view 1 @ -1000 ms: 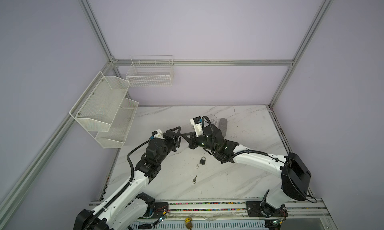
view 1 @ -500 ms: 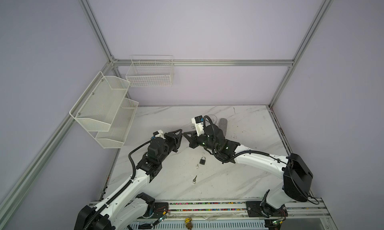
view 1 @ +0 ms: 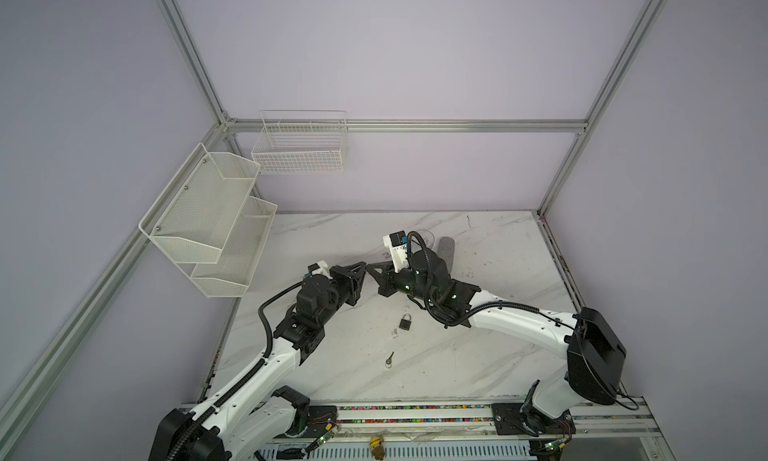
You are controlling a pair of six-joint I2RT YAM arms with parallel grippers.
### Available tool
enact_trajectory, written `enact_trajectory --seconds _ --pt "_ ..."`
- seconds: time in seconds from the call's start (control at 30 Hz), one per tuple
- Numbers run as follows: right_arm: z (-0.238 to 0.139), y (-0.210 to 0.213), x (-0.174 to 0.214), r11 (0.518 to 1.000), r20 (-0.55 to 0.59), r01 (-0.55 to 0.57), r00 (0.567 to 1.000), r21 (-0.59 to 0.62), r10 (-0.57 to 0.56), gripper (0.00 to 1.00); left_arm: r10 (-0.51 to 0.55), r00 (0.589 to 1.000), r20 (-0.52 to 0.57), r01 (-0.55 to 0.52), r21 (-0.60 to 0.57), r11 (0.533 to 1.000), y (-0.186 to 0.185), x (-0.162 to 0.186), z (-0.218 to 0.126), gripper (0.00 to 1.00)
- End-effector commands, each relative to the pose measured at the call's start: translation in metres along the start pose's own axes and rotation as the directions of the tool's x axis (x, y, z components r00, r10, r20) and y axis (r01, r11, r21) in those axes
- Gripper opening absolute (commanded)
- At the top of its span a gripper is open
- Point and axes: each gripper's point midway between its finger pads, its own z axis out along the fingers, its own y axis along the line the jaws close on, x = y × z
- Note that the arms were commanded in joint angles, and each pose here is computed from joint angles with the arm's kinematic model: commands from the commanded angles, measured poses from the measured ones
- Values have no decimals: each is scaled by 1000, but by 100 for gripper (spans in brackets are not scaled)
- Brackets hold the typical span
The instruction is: Unlock with the key
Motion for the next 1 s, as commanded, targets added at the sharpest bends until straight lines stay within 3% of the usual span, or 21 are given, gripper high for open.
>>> enact_trajectory --seconds 0.0,0.27,0.4,0.43,0.5,0.67,0.8,0.97 --pt "-4 7 -10 1000 39 23 999 -14 -23 0 17 1000 -24 -15 86 996 -34 8 -4 12" --pt "-3 6 -9 1000 37 29 999 -11 -28 0 17 1000 -23 -15 86 996 -34 7 -3 0" --pt "-3 5 -10 1000 35 29 999 -5 -29 0 21 1000 -21 -19 86 996 -34 7 -3 0" --pt "-4 7 -11 999 37 31 999 -10 -30 3 24 1000 -20 -23 86 996 -34 7 -3 0" --pt "-6 6 -13 1000 41 25 999 -2 -25 18 45 999 -16 -44 93 995 -35 6 -2 0" --pt "-19 5 -17 1000 36 -5 999 -8 5 43 190 982 -1 -189 103 977 -43 7 1 0" --pt "-27 -4 -16 992 -29 -100 995 -81 98 47 363 932 2 -361 90 928 -45 7 7 0" --pt "-37 -15 -15 960 -121 -211 974 -182 191 47 581 813 35 -578 170 798 -66 13 6 0"
